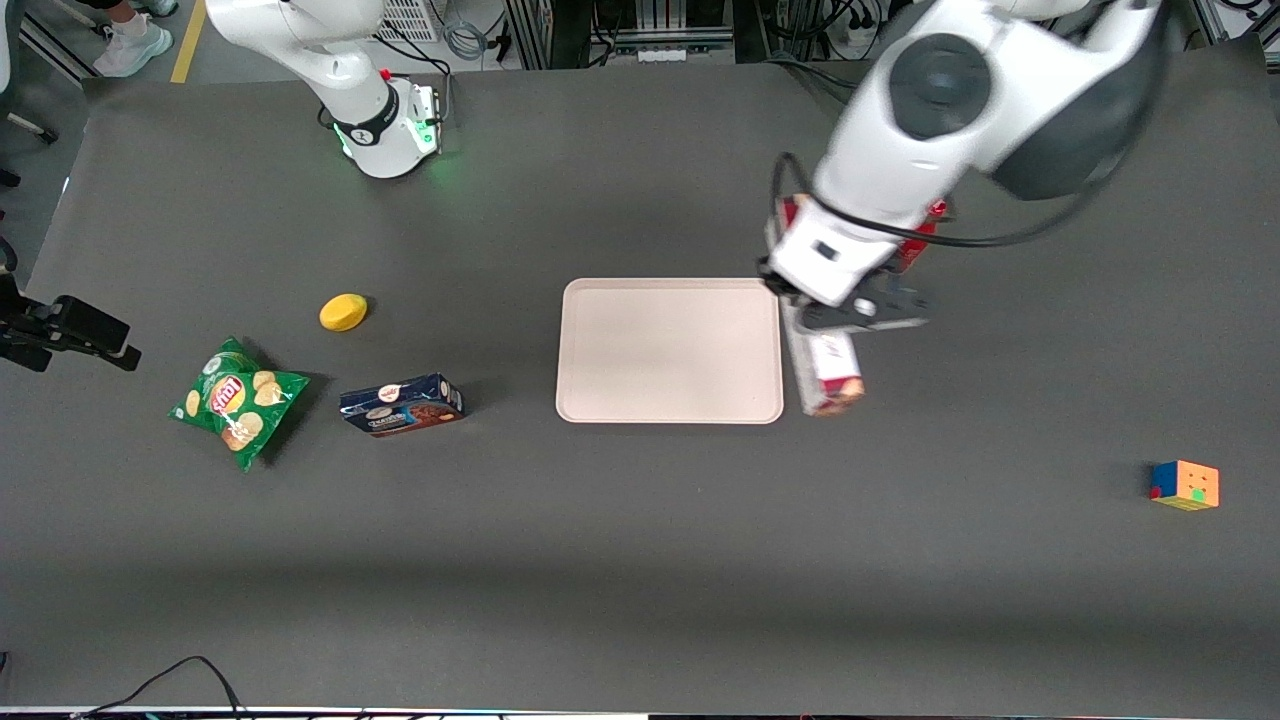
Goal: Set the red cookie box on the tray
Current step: 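Carry the cookie box over the white tray with the left gripper, then lower the cookie box onto the tray and open the left gripper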
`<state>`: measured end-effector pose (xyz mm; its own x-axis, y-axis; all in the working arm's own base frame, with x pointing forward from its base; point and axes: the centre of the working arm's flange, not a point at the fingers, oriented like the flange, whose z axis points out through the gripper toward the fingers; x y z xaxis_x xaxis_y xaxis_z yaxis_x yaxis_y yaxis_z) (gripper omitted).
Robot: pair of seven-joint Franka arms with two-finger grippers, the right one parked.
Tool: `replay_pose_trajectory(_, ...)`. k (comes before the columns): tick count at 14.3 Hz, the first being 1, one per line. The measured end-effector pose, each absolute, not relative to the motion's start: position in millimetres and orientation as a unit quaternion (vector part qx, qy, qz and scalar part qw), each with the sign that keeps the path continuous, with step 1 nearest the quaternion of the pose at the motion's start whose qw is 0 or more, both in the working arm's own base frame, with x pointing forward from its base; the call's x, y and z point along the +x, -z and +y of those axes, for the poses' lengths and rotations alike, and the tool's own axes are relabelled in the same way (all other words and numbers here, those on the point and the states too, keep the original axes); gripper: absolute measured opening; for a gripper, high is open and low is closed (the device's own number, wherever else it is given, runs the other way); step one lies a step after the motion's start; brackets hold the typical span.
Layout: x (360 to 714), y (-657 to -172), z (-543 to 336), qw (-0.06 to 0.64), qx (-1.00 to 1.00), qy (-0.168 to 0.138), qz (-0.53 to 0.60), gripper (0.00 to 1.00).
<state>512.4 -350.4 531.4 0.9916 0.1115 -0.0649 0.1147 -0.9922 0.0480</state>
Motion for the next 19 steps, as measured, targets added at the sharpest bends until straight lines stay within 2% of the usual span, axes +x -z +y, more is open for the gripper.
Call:
replay_pose_trajectory(6, 443.8, -432.1, -423.1, 0.001, 0.999, -0.022, 0.031, 0.26)
replay_pose_trajectory(11, 429.5, -332.7, -409.3, -0.018, 1.000, -0.019, 0.012, 0.26)
replay_pose_trajectory(19, 439.2, -239.4, -402.0, -0.013, 0.999, -0.002, 0.031, 0.26)
